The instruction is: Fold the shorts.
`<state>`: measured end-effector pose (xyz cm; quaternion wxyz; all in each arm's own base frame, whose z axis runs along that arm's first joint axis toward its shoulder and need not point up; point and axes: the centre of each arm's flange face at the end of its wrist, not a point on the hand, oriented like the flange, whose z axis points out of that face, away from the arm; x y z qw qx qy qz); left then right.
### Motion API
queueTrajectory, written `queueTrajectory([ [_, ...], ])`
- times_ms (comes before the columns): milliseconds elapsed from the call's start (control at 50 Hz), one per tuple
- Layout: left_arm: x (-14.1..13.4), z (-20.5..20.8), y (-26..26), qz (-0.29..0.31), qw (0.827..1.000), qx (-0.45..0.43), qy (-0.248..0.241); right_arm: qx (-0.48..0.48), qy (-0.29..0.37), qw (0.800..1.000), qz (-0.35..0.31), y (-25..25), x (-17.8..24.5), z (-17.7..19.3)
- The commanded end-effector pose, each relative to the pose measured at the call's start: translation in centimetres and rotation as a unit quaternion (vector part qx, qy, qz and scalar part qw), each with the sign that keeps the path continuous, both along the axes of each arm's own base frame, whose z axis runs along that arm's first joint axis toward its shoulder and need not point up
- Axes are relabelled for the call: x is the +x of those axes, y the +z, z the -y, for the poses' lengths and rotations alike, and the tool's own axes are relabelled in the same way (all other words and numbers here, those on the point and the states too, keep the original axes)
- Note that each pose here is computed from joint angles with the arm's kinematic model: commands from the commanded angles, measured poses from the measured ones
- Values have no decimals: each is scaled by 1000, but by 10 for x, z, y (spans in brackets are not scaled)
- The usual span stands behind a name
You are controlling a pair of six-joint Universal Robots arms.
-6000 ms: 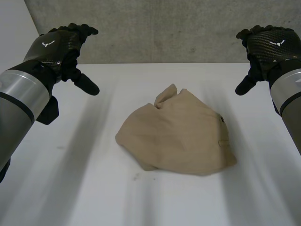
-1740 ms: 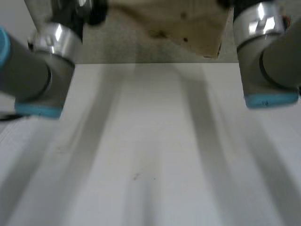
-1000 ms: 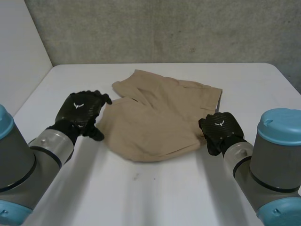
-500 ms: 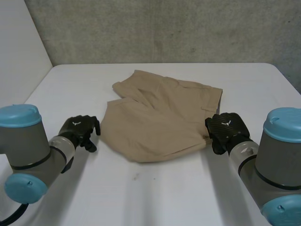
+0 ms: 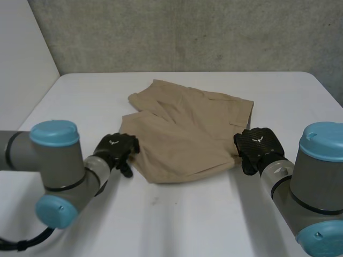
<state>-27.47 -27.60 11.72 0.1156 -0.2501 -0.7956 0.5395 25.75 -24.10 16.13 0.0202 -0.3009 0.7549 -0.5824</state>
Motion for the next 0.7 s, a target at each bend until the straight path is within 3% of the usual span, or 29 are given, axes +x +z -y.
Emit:
queueTrajectory([
  [20,-41,16,11,-23,998,-49,-38,-3,1,1000,-2,0,0,0],
  [220,-76,23,9,-39,994,-77,-72,-5,2,1000,-3,-1,0,1],
  [400,-82,27,-2,-37,994,-74,-76,-6,-4,1000,-2,-1,-2,5],
  [600,-68,19,16,-34,995,-73,-65,-9,-6,1000,-3,-2,-3,7],
  [700,-44,9,36,-31,996,-73,-45,-9,-6,1000,-3,-2,-3,7],
])
